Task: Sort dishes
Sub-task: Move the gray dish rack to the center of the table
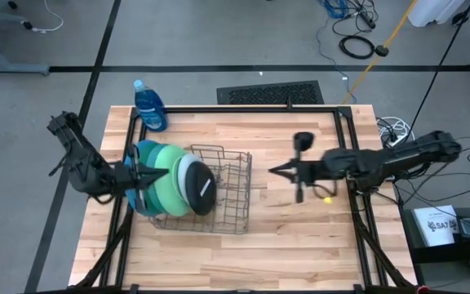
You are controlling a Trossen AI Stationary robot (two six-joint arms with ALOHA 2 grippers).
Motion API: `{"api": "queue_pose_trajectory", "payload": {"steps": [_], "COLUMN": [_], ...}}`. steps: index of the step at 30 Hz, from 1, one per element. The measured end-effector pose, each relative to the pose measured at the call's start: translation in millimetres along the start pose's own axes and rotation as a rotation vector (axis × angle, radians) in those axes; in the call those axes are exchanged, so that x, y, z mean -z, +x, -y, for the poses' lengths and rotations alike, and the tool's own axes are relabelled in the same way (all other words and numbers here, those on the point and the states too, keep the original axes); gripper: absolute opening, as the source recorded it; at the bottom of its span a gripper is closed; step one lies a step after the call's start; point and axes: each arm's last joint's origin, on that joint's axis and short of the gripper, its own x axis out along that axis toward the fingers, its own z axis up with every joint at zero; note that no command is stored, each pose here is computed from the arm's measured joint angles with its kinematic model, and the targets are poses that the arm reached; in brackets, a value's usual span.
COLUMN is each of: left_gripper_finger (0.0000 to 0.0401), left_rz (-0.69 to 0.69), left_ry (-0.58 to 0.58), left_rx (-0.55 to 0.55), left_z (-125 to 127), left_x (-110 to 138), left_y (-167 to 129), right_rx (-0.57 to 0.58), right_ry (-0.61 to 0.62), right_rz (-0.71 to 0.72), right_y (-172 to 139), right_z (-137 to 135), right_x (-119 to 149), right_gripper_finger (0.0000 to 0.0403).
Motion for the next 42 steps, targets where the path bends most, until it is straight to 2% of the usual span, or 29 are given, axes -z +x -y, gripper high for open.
{"api": "queue_pose_trajectory", "payload": {"steps": [5, 9, 14, 21, 28, 34, 42], "left_gripper_finger": [0.0001, 0.0000, 0.0000, 0.0000, 0.0000, 0.0000, 0.0000], "left_rz": [0.011, 0.076, 0.273, 0.301, 0.277, 0.238, 0.284], "left_ry": [-0.021, -0.069, -0.076, -0.030, -0.031, -0.081, -0.111], "left_rx": [-0.005, 0.039, 0.088, 0.075, 0.076, 0.113, 0.188], "left_z": [-21, -35, -53, -62, -61, -58, -57], "left_x": [39, 61, 65, 74, 76, 81, 78], "left_y": [-14, -25, -39, -45, -44, -43, -44], "right_rx": [0.030, 0.072, 0.129, 0.141, 0.070, 0.069, 0.067], "right_ry": [0.023, 0.047, 0.092, 0.160, 0.184, 0.226, 0.232], "right_rz": [0.069, 0.173, 0.243, 0.236, 0.181, 0.177, 0.177], "right_y": [-48, -79, -106, -124, -123, -123, -123], "right_z": [-5, -5, -6, -11, -15, -15, -15], "right_x": [43, 66, 92, 121, 129, 129, 129], "right_gripper_finger": [0.0000, 0.0000, 0.0000, 0.0000, 0.0000, 0.0000, 0.0004]}}
